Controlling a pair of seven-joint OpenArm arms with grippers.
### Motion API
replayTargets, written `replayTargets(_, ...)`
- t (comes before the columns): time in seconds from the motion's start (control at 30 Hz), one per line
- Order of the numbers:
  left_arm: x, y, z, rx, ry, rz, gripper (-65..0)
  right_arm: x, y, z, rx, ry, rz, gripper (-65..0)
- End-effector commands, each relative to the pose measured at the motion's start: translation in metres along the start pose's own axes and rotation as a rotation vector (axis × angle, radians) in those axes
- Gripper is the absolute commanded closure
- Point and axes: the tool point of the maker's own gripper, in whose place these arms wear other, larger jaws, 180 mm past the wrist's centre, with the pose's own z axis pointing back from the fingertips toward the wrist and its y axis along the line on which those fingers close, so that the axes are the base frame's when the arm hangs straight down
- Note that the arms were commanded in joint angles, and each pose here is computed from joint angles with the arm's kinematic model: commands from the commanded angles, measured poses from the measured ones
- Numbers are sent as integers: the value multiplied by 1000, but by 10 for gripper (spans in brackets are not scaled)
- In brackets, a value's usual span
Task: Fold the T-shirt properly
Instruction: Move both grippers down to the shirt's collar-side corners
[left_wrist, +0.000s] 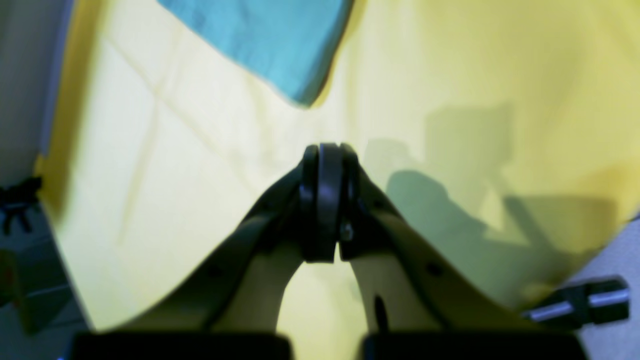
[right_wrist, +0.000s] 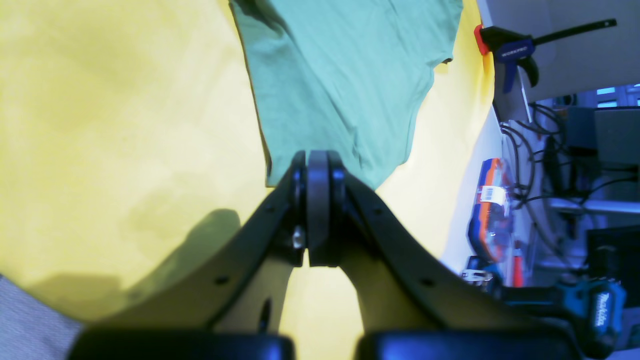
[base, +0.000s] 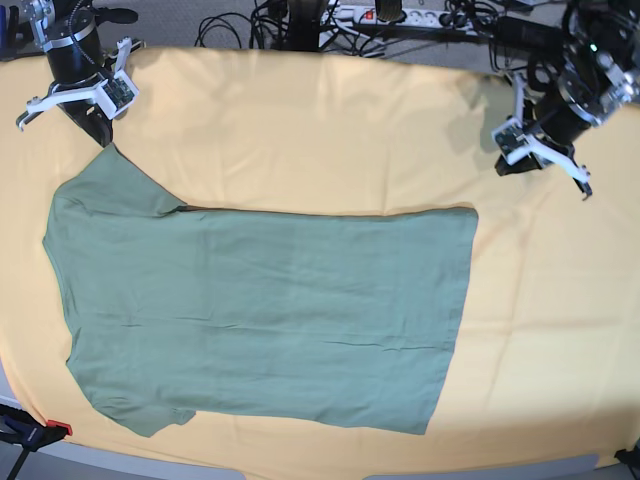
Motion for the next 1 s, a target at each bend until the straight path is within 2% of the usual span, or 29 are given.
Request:
replayTargets(0.0,8,11,0,1,-50,-25,0,9,-6,2,-17,-37,11,0)
replayTargets(0.03,8,14,-2,-23,-78,-43,0,10,-6,2,-17,-43,11,0)
replayTargets(0.07,10,17,-3,-41,-105,-62,-29,10,-6,2,-18,-44,12,0)
replayTargets(0.17,13,31,-8,-50,-154,-99,-246,10,-5,2,-14,-44,13,0)
replayTargets(0.2,14,35,-10,-49,-165,-110,-306,10,-4,2,-9,-44,15,0)
replayTargets(0.23,14,39,-12,-48,-164,-120,-334,10,-3,2,-3,-45,17,0)
replayTargets(0.4,7,53,-28,-61,-133,-154,-336,10,-1,2,9,-45,17,0)
replayTargets(0.57,1,47,-50,-101,-116,-218,-336,12,3,3,30,-52,-37,0)
replayTargets(0.67,-5,53,-65,-75,-86,-268,-336,11,3,3,30,-51,-36,0)
replayTargets(0.97,-6,38,-99,-136,-79,-270,-336,11,5,3,35,-48,-37,0)
